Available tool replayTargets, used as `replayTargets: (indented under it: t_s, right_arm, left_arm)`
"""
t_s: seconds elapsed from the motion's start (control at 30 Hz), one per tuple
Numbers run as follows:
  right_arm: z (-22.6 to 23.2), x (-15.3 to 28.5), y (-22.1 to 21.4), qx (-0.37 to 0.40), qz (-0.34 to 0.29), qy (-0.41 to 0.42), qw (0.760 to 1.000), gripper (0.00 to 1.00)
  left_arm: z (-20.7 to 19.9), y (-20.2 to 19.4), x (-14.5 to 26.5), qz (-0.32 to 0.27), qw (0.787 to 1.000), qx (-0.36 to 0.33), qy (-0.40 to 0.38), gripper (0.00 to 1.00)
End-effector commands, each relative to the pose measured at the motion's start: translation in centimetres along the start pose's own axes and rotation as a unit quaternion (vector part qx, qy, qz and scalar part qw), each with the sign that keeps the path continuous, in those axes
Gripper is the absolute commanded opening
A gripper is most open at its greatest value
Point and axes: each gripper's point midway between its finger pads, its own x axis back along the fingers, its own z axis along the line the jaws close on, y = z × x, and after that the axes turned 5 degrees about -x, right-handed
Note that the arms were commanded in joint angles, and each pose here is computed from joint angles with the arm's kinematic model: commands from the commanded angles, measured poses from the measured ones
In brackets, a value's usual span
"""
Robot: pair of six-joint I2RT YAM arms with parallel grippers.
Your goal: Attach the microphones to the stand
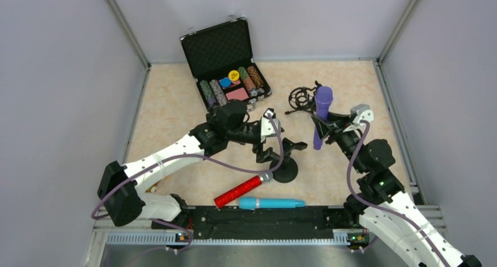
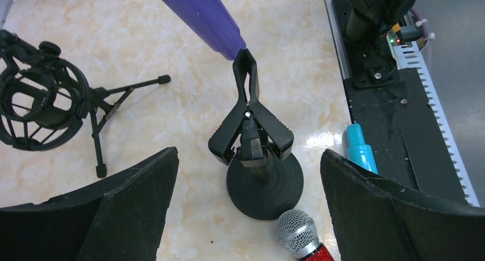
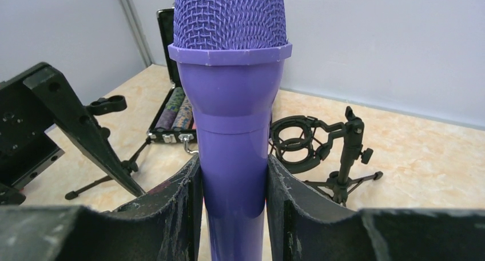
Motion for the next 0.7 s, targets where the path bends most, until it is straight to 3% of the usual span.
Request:
replayTargets:
  t_s: [0.0, 0.67]
  right_arm:
    - [1.8, 0.5, 3.0, -0.003, -0.062, 0.043, 0.997, 0.0]
    - [3.3, 1.0, 3.2, 0.001, -0.078, 0.089, 0.993, 0.0]
  left_arm:
    - [-0.3, 3.7, 0.0, -0.067, 0.996, -0.049, -0.025, 0.98]
    - [0.6, 2.0, -2.3, -0.061, 0.998, -0.018, -0.025, 0.98]
